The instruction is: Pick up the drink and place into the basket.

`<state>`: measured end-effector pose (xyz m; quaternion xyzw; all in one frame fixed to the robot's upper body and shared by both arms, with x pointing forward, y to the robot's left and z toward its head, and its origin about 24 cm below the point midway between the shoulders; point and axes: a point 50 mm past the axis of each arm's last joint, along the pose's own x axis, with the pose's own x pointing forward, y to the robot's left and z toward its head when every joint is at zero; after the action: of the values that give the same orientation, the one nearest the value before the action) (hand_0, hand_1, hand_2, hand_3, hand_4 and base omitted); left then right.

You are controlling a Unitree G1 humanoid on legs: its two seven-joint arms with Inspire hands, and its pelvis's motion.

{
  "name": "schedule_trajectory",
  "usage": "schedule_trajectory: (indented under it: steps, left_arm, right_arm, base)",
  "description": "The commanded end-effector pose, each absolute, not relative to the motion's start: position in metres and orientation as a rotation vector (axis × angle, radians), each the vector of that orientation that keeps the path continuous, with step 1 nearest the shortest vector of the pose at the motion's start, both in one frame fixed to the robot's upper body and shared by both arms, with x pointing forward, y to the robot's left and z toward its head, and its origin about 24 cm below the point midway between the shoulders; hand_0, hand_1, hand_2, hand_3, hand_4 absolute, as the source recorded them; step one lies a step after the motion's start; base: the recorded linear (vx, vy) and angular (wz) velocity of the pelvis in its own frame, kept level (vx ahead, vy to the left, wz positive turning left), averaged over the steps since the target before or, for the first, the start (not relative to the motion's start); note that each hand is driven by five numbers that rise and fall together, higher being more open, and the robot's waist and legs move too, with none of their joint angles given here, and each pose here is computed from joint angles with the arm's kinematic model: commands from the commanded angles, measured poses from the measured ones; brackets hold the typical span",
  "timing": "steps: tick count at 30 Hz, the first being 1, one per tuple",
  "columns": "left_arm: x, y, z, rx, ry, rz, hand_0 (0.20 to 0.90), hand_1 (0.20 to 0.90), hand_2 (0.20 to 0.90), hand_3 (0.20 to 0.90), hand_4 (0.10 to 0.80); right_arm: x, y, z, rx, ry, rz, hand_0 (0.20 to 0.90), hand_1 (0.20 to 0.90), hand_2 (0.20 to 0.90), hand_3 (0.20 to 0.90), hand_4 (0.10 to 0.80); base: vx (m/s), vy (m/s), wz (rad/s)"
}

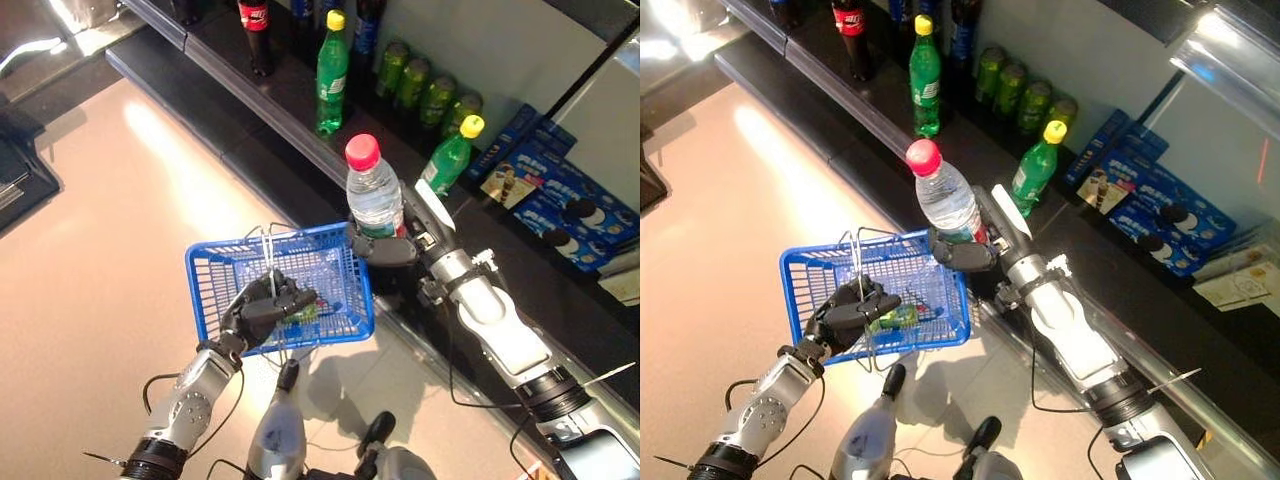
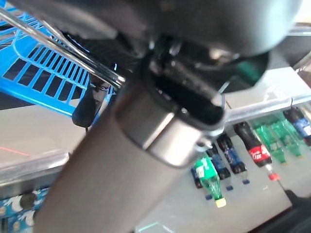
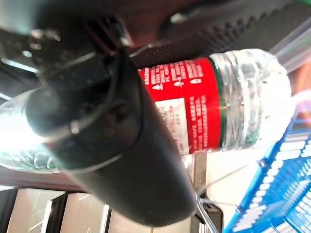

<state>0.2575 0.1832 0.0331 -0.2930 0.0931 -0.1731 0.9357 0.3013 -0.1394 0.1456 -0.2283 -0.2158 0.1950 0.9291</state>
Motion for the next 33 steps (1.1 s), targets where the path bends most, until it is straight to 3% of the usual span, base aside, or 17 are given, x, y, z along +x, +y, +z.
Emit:
schedule_trajectory:
  steps: [1,23,33]
  left_arm:
    - [0.267,0.133,0.116,-0.681,-0.188,-0.697,0.3,0.3,0.3,0.2,0.1]
    - [0.248,0.109,0.164,-0.705,-0.34,-0.924,0.3,0.3,0.3,0.2,0.1]
    - [0.24,0.099,0.179,-0.699,-0.403,-1.029,0.3,0.3,0.3,0.2,0.1]
  right_arm:
    - [0.282,-0.103,0.189,-0.347,-0.771,0.509,0.3,0.3,0.3,0.2,0.1]
    - [0.282,-0.092,0.157,-0.267,-0.645,0.508,0.3,0.3,0.3,0.2,0.1]
    - [0.287,-0.088,0.132,-0.395,-0.545,0.517,0.3,0.3,0.3,0.2,0.1]
  base:
    - [0.0,0.0,0.0]
    - [-0.004,0.003,0.02]
    - [0.0,0.0,0.0]
